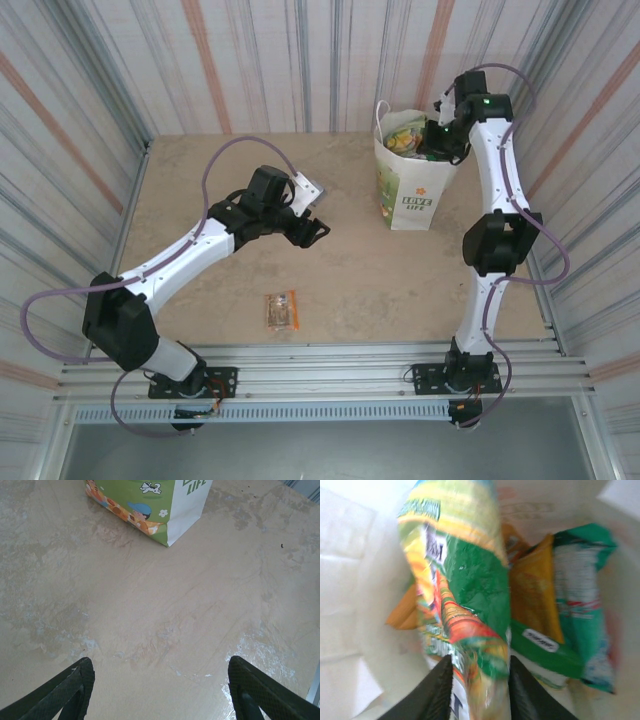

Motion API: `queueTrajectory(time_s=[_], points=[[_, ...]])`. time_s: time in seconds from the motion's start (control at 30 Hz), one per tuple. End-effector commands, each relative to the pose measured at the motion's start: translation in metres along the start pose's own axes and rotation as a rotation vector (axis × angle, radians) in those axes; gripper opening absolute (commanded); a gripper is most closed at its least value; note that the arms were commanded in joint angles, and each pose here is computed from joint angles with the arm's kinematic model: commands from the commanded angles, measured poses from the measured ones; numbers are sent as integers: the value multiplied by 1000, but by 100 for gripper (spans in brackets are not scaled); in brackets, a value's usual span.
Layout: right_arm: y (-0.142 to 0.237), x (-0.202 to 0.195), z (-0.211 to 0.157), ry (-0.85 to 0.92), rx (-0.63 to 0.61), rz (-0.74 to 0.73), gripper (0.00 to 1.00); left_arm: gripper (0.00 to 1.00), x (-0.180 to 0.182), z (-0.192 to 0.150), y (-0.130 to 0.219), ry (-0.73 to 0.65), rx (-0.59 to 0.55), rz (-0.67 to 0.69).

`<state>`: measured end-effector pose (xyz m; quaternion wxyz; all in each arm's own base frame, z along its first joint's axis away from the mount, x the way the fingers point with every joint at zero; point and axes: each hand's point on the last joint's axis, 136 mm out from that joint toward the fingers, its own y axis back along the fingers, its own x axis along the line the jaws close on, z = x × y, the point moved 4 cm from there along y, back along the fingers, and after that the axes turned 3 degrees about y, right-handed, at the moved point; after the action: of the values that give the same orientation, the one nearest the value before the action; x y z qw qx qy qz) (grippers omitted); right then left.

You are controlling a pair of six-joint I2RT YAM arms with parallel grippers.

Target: Place the snacks into the paper bag

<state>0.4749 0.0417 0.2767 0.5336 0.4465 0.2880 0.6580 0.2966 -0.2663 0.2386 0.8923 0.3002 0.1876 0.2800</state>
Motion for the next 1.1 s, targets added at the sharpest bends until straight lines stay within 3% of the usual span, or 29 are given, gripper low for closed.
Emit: queueTrajectory(time_s=[0.0,0.17,0.37,0.6,0.83,1.07], points=[[12,-26,0,12,-6,-182,37,73,0,5,1,9,3,-7],[38,-27,9,47,-91,-250,41,73,0,4,0,18,10,-9],[75,-3,7,95,-167,-211,42,73,-3,6,7,44,0,-15],[113,29,-17,145,-229,-143,43,72,-10,-4,23,166,22,-28],[130,62,-78,198,-240,-21,45,69,-13,-48,33,382,145,20],[114,94,-161,231,-151,173,45,62,-19,-106,35,613,273,74]])
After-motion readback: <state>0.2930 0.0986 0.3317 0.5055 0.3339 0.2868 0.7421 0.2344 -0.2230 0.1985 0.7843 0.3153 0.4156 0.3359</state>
